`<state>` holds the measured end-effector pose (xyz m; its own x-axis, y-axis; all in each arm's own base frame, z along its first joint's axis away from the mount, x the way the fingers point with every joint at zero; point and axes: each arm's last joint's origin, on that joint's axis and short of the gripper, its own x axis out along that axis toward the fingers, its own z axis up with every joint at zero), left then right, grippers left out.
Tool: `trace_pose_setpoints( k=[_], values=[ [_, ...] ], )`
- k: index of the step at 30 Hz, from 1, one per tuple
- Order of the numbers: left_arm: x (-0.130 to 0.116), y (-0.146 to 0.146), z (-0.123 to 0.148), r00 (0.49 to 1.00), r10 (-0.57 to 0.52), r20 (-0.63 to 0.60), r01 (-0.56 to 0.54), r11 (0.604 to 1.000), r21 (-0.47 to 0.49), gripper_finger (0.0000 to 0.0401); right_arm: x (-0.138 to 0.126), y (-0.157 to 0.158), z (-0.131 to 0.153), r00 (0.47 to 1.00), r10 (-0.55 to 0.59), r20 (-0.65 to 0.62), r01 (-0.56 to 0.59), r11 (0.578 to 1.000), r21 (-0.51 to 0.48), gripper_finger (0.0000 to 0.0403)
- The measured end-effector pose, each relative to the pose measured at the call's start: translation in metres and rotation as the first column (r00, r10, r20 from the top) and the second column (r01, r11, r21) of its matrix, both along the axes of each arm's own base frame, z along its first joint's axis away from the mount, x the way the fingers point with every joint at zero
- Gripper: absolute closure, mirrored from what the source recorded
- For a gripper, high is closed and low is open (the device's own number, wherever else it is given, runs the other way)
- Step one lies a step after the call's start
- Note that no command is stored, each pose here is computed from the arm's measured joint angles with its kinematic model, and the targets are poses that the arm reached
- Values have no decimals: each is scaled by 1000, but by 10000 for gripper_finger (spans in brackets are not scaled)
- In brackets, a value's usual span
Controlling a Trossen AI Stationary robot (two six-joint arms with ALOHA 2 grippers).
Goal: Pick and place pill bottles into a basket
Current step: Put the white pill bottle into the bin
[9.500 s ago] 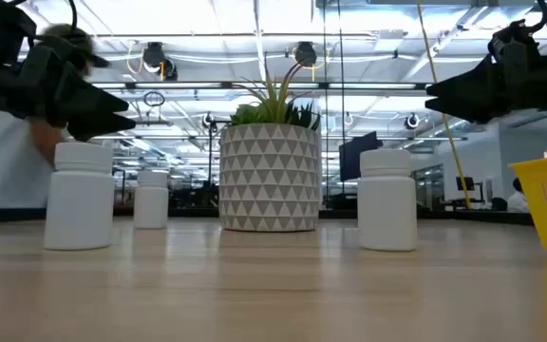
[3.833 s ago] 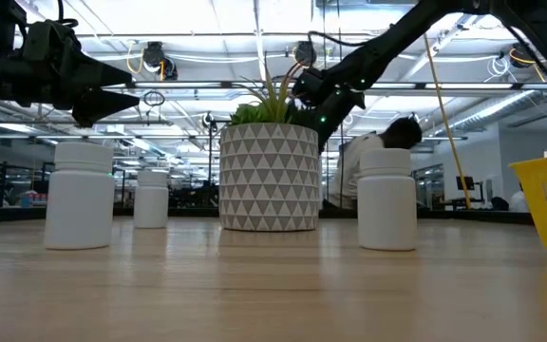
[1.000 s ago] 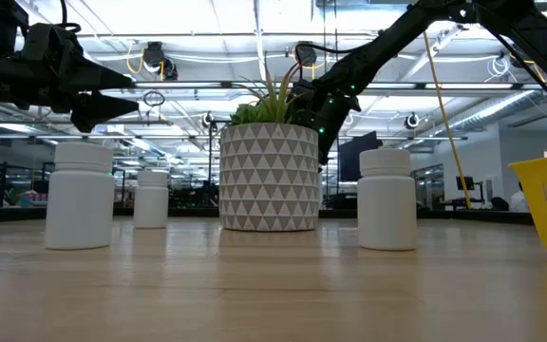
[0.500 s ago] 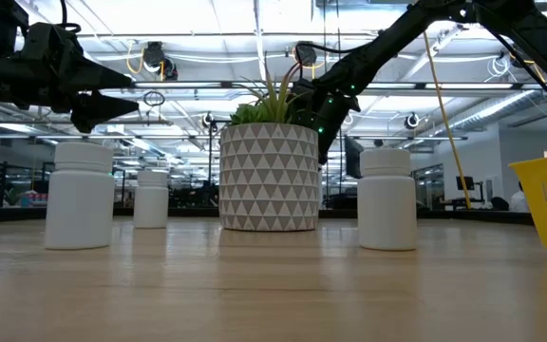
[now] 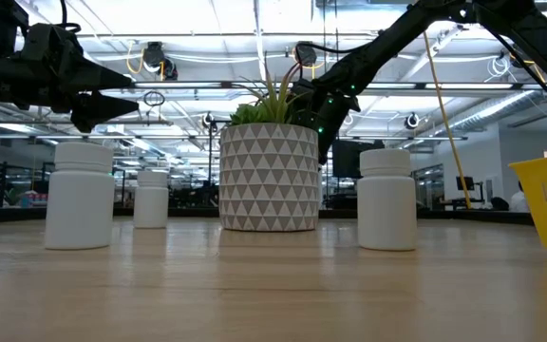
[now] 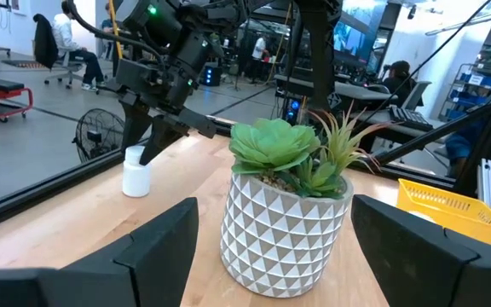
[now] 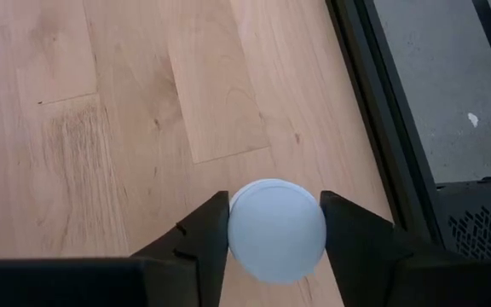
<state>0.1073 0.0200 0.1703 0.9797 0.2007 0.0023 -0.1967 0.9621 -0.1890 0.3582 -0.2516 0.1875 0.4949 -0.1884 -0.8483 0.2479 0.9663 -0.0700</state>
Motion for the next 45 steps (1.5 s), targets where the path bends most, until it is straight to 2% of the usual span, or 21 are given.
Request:
trace_pose_setpoints(
  k=[6, 17, 31, 35, 40, 45],
  values=[
    [0, 0, -2, 1000, 0, -18, -1, 1000, -2, 91, -3, 3, -2, 999, -1, -39, 1, 1000, 24, 237],
    [0, 0, -7, 997, 0, -73, -1, 1000, -10, 91, -6, 10, 6, 998, -16, -55, 18, 999, 49, 241],
    [0, 0, -10, 995, 0, -99, -2, 1000, -18, 91, -20, 27, 49, 997, -66, -38, 68, 997, 39, 240],
    [-1, 0, -11, 994, -1, -112, -2, 1000, -23, 91, -25, 39, 62, 995, -73, -74, 74, 997, 13, 237],
    [-1, 0, -14, 991, -1, -136, -6, 999, -48, 91, -30, 56, 77, 994, -66, -84, 69, 997, 34, 243],
    [-1, 0, -16, 988, -3, -157, -7, 998, -64, 91, -31, 74, 94, 997, -49, -52, 50, 998, 33, 239]
  ],
)
